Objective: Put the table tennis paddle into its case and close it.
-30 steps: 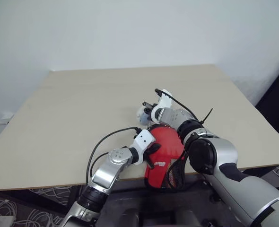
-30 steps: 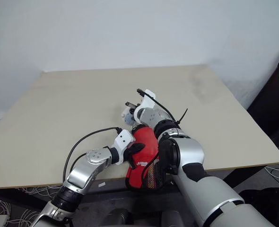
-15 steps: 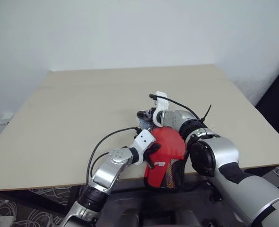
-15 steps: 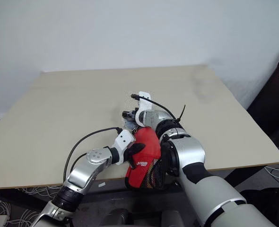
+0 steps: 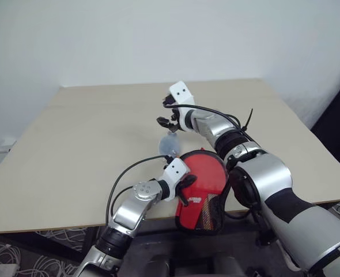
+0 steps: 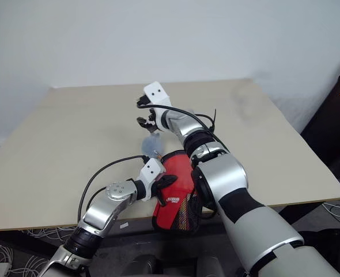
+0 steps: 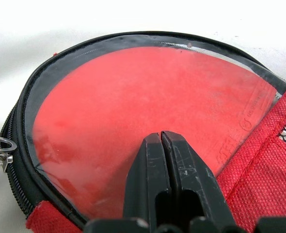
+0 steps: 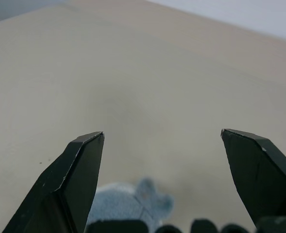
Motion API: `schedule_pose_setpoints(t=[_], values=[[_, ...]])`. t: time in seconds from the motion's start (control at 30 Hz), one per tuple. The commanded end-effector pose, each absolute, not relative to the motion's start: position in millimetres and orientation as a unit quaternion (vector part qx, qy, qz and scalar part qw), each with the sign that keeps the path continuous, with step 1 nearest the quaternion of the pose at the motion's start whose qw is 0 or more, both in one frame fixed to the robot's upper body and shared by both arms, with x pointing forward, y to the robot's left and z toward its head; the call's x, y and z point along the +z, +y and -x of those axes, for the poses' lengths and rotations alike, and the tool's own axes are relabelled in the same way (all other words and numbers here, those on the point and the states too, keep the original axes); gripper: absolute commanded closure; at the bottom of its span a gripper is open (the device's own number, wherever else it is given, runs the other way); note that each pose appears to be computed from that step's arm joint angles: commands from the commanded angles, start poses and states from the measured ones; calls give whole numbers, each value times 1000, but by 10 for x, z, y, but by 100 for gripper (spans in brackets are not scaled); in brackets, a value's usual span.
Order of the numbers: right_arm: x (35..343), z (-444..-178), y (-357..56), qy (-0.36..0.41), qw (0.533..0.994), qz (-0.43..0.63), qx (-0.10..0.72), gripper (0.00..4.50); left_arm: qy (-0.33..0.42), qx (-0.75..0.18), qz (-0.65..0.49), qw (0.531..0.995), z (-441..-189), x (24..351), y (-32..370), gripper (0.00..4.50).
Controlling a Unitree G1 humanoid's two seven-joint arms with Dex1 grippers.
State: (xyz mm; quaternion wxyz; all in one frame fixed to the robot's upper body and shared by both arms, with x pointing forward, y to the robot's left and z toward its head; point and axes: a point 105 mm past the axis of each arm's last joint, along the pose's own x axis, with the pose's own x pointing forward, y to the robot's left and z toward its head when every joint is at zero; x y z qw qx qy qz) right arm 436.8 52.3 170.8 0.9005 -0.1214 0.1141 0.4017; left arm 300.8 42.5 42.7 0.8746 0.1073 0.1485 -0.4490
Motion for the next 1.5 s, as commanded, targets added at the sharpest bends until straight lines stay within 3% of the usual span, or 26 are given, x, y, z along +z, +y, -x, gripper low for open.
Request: schedule_pose_setpoints(t=[0.03,0.37,0.67,1.13,1.27,1.5], values=[[1871,-4331,675,76,894,150,415,32,156,-450,-118,871,-2977,380,410,450],[1539,-4247,781,93,890,196,402,32,157,-442,-117,875,-2950,371,418,450],[1234,-4137,804,98,848,300,426,32,159,-434,-118,879,-2934,365,447,450],[1091,-4121,711,92,814,370,439,32,164,-433,-118,879,-2934,346,467,450],[1032,-4126,655,104,808,380,437,153,165,-433,-119,878,-2940,343,474,450],[910,-4162,476,152,811,378,420,405,166,-433,-121,878,-2948,346,485,450]])
